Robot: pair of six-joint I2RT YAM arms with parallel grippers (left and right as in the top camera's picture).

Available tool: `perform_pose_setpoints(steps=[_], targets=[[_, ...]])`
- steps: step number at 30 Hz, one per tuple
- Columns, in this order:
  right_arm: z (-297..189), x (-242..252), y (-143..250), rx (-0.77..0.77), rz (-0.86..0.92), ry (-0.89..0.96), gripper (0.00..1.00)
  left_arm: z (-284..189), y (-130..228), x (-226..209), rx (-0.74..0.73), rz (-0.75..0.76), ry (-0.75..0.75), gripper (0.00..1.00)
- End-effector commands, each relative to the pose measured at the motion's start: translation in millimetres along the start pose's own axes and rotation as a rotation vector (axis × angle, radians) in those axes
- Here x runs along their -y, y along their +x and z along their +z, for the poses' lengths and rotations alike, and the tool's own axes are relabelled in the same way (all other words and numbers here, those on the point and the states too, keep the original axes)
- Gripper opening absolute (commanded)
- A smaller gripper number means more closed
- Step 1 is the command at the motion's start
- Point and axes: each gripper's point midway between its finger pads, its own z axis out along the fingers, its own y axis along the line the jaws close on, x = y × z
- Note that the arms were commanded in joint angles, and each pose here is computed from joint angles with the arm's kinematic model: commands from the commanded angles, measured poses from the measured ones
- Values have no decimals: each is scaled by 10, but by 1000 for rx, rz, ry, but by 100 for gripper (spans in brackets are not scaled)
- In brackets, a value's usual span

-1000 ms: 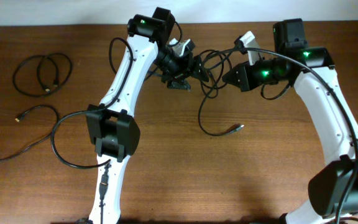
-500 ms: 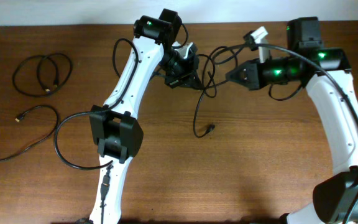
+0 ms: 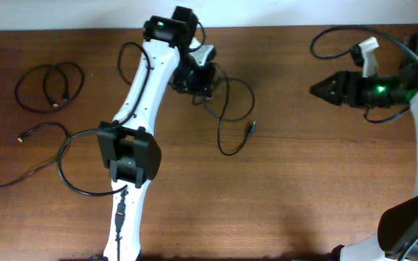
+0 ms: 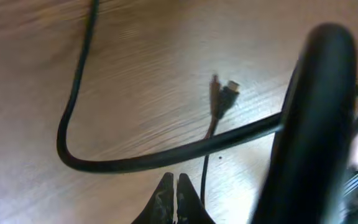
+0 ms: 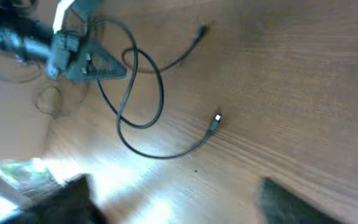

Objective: Untangle cables

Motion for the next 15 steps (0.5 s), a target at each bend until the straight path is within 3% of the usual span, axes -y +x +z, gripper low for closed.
perform_pose_setpoints(steps=[1,5,8,10,15], targets=[[96,-204,35,-42,-224,38,96,52,-9,199,1,295,0,0],[379,-467,169,-122,-424,-7,96,-15,-2,548,26,457,23,0],[539,-448,238,-174,-430,0,94,-153,-41,828,83,490,125,0],[667,-569,268,-183,-418,-91,94,-271,-60,1015,123,514,200,0],[729,-559,237,-176,-430,-100,72,-367,-8,1310,144,545,375,0]])
